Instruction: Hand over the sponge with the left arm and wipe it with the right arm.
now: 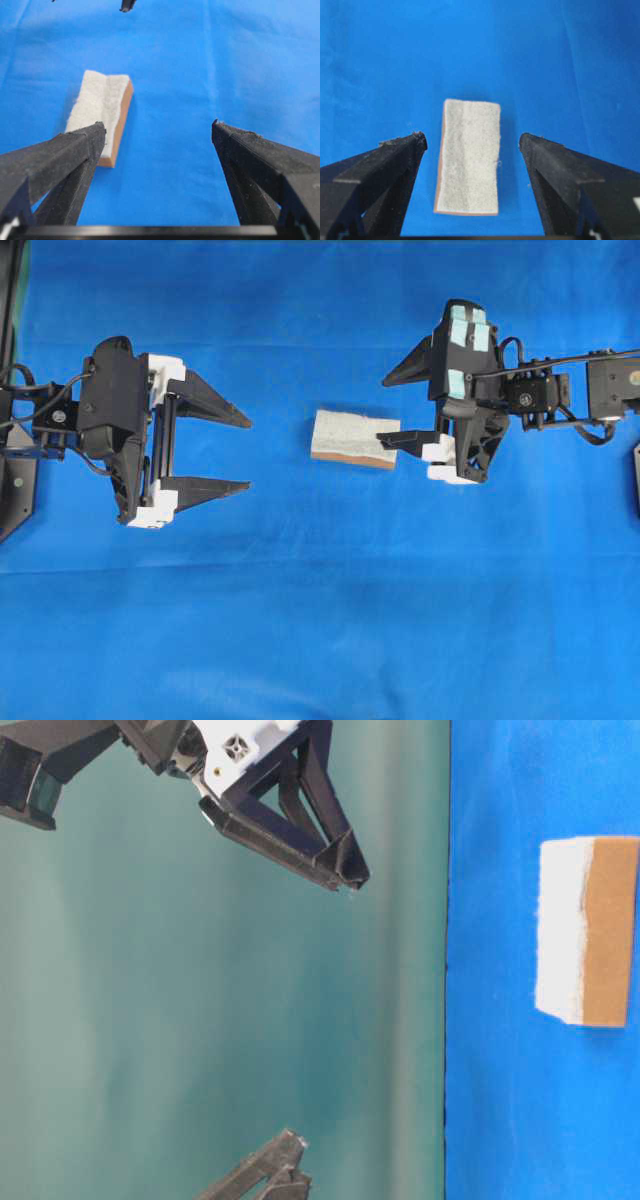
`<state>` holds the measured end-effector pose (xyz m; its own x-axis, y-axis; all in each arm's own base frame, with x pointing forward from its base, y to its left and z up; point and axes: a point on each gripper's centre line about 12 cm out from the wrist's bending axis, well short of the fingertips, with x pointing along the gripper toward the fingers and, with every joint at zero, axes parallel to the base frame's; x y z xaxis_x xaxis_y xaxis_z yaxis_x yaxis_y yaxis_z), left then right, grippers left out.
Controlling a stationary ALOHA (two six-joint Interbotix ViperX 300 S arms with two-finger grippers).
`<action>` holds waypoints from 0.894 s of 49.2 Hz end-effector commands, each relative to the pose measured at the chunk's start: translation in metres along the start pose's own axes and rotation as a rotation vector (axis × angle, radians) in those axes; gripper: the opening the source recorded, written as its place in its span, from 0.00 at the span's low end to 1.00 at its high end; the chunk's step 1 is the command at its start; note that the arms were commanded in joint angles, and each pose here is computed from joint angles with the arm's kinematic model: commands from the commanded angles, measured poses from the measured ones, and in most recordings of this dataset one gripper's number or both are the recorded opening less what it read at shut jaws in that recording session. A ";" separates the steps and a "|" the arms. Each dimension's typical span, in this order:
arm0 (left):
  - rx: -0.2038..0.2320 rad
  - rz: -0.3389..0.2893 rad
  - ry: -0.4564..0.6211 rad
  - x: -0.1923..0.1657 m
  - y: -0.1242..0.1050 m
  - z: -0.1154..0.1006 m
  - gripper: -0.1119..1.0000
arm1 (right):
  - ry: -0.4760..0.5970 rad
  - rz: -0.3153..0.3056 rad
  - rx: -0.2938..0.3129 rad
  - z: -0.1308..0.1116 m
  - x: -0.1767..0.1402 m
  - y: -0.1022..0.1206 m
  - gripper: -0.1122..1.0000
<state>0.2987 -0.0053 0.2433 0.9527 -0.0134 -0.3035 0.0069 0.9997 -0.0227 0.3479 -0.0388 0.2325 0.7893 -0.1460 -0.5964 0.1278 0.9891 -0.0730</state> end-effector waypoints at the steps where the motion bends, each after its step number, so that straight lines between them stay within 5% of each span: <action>1: -0.001 -0.003 -0.026 -0.001 -0.001 0.008 0.92 | -0.035 0.004 0.000 0.009 -0.006 0.001 0.76; 10: -0.004 -0.006 -0.060 -0.020 -0.001 0.018 0.92 | -0.068 0.010 -0.003 0.011 -0.023 0.003 0.76; 27: 0.001 -0.011 -0.149 -0.083 -0.001 0.025 0.92 | -0.216 0.008 0.009 -0.007 -0.101 -0.003 0.76; 44: 0.001 -0.004 -0.178 -0.131 0.001 -0.003 0.92 | -0.313 0.009 0.050 -0.057 -0.160 -0.006 0.76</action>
<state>0.1813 -0.0030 0.2773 0.9862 -0.0172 -0.1649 0.0133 0.9996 -0.0245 0.1973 -0.0220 0.2817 0.9257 -0.1497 -0.3475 0.1426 0.9887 -0.0460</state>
